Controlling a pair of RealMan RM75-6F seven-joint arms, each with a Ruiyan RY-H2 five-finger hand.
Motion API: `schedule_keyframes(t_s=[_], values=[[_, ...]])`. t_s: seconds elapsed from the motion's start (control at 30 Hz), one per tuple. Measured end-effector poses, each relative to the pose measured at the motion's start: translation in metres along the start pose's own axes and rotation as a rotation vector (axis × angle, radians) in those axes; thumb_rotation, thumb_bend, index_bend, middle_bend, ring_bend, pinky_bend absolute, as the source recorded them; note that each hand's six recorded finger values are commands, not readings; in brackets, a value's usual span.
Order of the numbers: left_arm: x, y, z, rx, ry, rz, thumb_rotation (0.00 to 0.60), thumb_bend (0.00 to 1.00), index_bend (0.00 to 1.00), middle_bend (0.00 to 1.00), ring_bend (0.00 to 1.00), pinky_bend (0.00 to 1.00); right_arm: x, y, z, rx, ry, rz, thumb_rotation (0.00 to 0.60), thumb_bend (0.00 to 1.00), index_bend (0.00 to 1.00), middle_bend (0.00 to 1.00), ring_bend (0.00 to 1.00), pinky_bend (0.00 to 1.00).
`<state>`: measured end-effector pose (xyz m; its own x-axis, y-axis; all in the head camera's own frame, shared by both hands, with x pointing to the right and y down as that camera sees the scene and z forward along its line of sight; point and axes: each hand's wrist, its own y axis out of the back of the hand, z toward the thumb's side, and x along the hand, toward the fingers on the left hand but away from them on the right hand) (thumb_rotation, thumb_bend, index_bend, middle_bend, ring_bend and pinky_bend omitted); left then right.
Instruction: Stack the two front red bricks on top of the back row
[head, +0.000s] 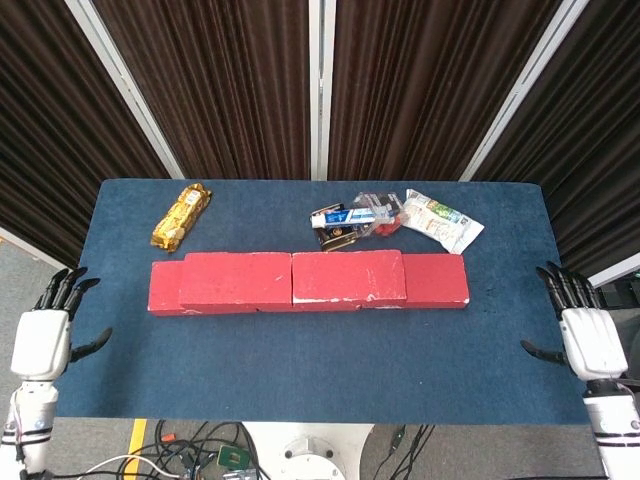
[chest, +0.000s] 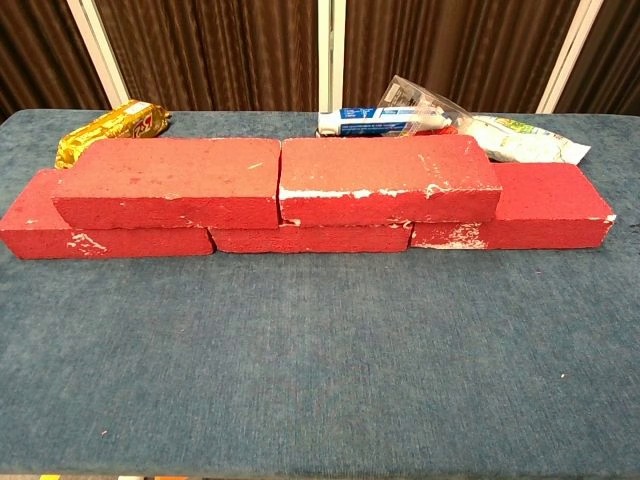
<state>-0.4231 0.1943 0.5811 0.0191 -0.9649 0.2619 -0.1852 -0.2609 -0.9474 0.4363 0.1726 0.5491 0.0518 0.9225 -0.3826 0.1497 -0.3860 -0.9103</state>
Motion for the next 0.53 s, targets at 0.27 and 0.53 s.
schedule_keyframes(t_s=[0.27, 0.53], values=[[-0.039, 0.002, -0.023, 0.015, 0.031, -0.044, 0.6, 0.15, 0.15, 0.11, 0.07, 0.16, 0.027, -0.005, -0.009, -0.018, -0.03, -0.014, 0.6, 0.0, 0.0, 0.0, 0.0, 0.0], [-0.047, 0.002, -0.035, 0.044, 0.069, -0.096, 0.6, 0.11, 0.08, 0.02, 0.0, 0.06, 0.027, -0.01, -0.003, -0.048, -0.015, -0.014, 0.6, 0.0, 0.0, 0.0, 0.0, 0.0]])
